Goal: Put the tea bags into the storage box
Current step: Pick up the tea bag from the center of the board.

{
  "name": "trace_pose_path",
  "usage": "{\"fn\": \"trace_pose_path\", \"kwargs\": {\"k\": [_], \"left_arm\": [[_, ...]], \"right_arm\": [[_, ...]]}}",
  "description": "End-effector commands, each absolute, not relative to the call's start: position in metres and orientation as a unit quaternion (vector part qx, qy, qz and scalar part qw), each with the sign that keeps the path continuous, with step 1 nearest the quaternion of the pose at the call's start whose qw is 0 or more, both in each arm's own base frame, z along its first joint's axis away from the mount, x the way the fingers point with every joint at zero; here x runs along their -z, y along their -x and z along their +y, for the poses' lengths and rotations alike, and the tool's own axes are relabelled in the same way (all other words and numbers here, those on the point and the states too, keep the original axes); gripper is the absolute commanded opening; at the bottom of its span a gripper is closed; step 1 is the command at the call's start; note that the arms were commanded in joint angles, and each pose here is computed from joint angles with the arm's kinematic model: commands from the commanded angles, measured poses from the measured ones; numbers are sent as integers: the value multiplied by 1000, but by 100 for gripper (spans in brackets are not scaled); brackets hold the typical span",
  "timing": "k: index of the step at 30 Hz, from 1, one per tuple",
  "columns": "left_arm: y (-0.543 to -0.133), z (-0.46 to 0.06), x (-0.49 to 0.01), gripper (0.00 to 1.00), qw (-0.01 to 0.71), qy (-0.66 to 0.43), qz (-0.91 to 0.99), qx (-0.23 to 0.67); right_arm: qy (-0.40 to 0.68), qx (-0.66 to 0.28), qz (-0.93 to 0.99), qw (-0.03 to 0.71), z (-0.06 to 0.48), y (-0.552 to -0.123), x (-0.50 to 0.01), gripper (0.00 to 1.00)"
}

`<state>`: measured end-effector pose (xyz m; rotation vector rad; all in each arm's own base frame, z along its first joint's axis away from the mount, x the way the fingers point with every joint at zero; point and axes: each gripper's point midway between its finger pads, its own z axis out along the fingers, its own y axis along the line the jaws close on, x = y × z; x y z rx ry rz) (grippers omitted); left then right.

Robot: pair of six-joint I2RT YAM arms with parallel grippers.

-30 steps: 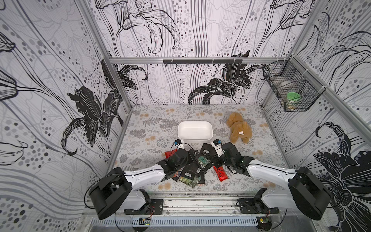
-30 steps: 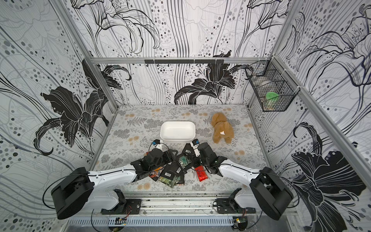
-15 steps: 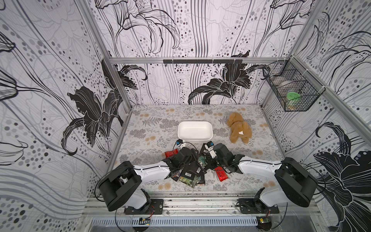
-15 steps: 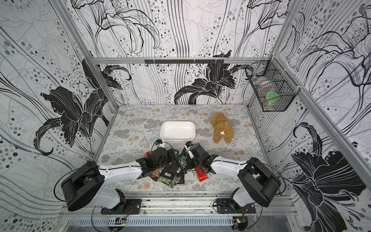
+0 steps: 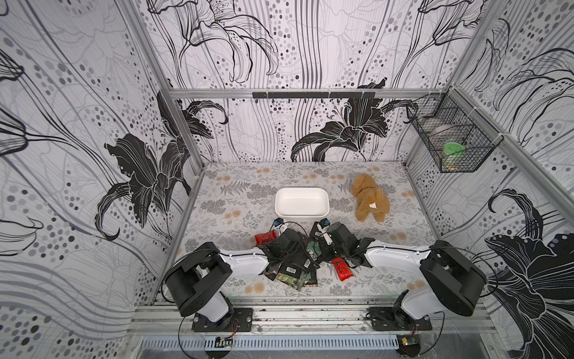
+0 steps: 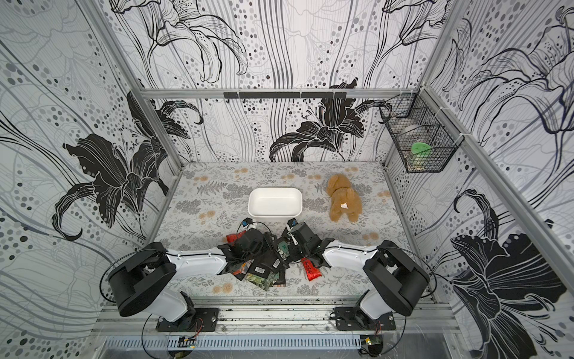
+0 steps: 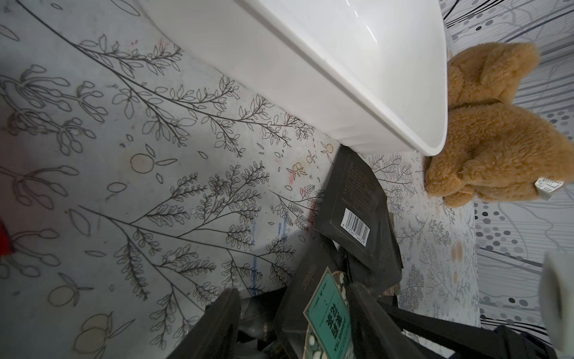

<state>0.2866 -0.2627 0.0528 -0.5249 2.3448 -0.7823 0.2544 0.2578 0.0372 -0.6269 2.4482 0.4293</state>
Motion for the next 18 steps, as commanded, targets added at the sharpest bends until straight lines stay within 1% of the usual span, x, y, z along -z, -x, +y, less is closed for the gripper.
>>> {"fn": "trace_pose_path", "kwargs": {"k": [1,4,9,11,18], "left_arm": [[-294,-276,-65,59,308,195,875,319],[-294,-277,-61,56,304,194,877,317],[-294,-279,-60,56,300,196,876,322],[-293,-281,-60,52,299,195,874,330],[-293,-289,-60,49,290,189,873,344]], "right_arm": [[237,-145,920,278,259,-257,-34,16],[238,-143,920,277,259,-257,-33,16],[239,-141,921,274,259,-258,-32,16],[241,-140,921,271,260,-257,-30,16],[245,-135,923,266,262,-257,-27,14]]}}
